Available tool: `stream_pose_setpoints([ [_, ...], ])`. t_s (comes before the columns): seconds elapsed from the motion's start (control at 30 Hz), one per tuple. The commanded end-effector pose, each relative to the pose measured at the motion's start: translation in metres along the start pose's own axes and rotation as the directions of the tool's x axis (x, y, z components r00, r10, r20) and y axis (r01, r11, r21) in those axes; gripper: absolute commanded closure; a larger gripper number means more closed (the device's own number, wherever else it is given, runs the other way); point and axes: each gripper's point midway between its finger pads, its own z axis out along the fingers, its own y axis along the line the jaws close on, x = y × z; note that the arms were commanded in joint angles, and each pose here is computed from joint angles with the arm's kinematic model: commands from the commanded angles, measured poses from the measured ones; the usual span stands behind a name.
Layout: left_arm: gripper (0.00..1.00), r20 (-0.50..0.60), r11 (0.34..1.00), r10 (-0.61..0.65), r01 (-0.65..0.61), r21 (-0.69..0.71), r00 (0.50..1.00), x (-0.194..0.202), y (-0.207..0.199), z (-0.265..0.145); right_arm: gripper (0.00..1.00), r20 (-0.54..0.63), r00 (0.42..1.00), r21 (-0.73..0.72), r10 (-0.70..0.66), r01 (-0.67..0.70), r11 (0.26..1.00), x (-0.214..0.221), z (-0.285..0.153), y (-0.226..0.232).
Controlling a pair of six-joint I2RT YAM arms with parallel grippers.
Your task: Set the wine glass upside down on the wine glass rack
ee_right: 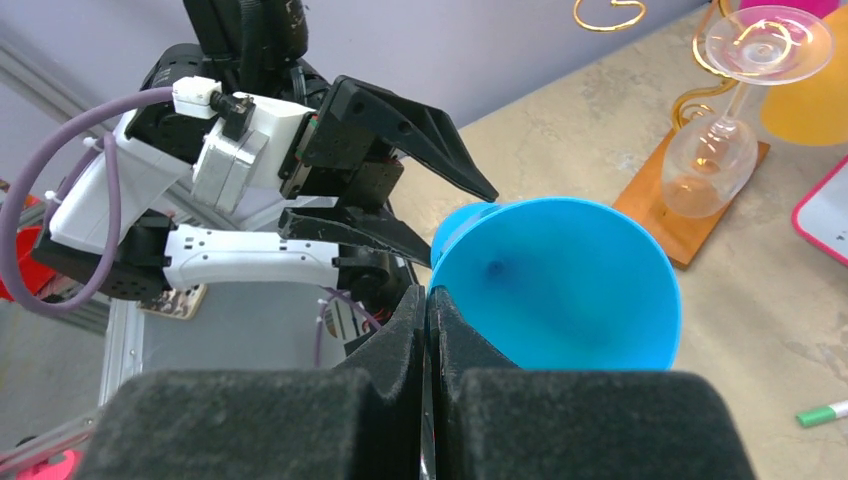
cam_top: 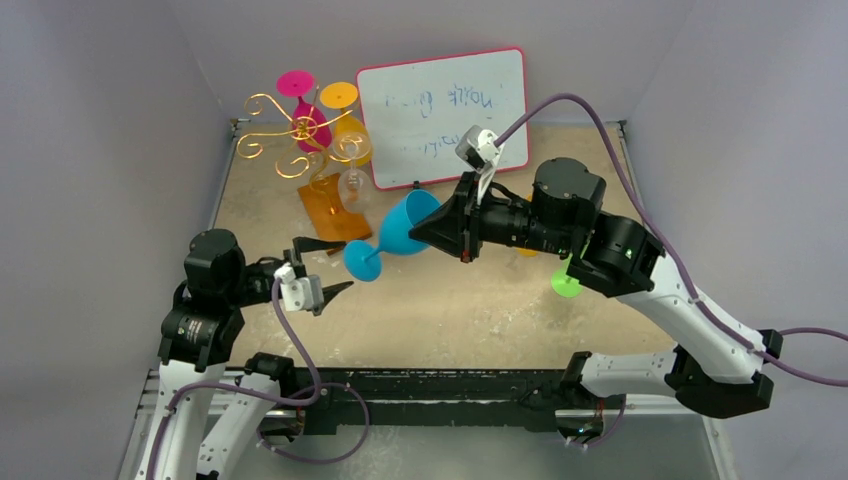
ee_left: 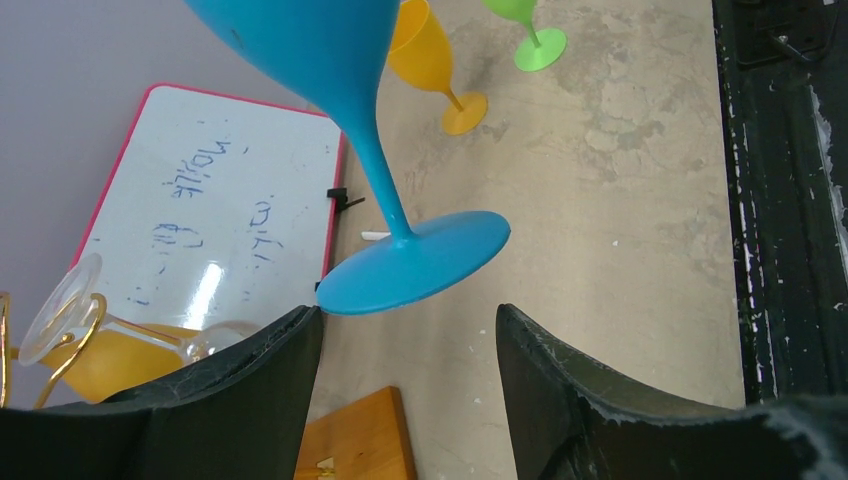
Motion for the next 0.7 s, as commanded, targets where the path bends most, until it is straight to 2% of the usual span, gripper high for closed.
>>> stream_pose_setpoints([
  [0.0, 0.38, 0.049, 0.994, 0.102, -0.103, 0.034, 0.994, -0.016, -0.001, -0.002, 1.0, 0.085, 0.996, -0.103, -0.027, 0.036, 0.994, -0.03, -0.004, 0.023],
  [0.27, 0.4, 0.06, 0.99, 0.125, -0.128, 0.057, 0.99, -0.023, -0.001, -0.002, 1.0, 0.054, 0.998, -0.107, -0.012, 0.017, 0.994, -0.024, 0.007, 0.02],
  [0.4, 0.45, 0.069, 0.989, 0.123, -0.128, 0.072, 0.99, -0.023, -0.003, -0.002, 1.0, 0.057, 0.998, -0.09, -0.009, 0.014, 0.996, -0.025, 0.008, 0.015],
  [0.5, 0.52, 0.07, 0.989, 0.123, -0.128, 0.072, 0.99, -0.025, -0.003, -0.002, 1.0, 0.068, 0.998, -0.083, -0.007, 0.013, 0.996, -0.029, 0.008, 0.013],
  [0.67, 0.74, 0.067, 0.987, 0.136, -0.141, 0.076, 0.988, -0.028, -0.004, -0.004, 1.0, 0.067, 0.998, -0.043, -0.006, 0.008, 0.999, -0.026, 0.011, 0.002],
])
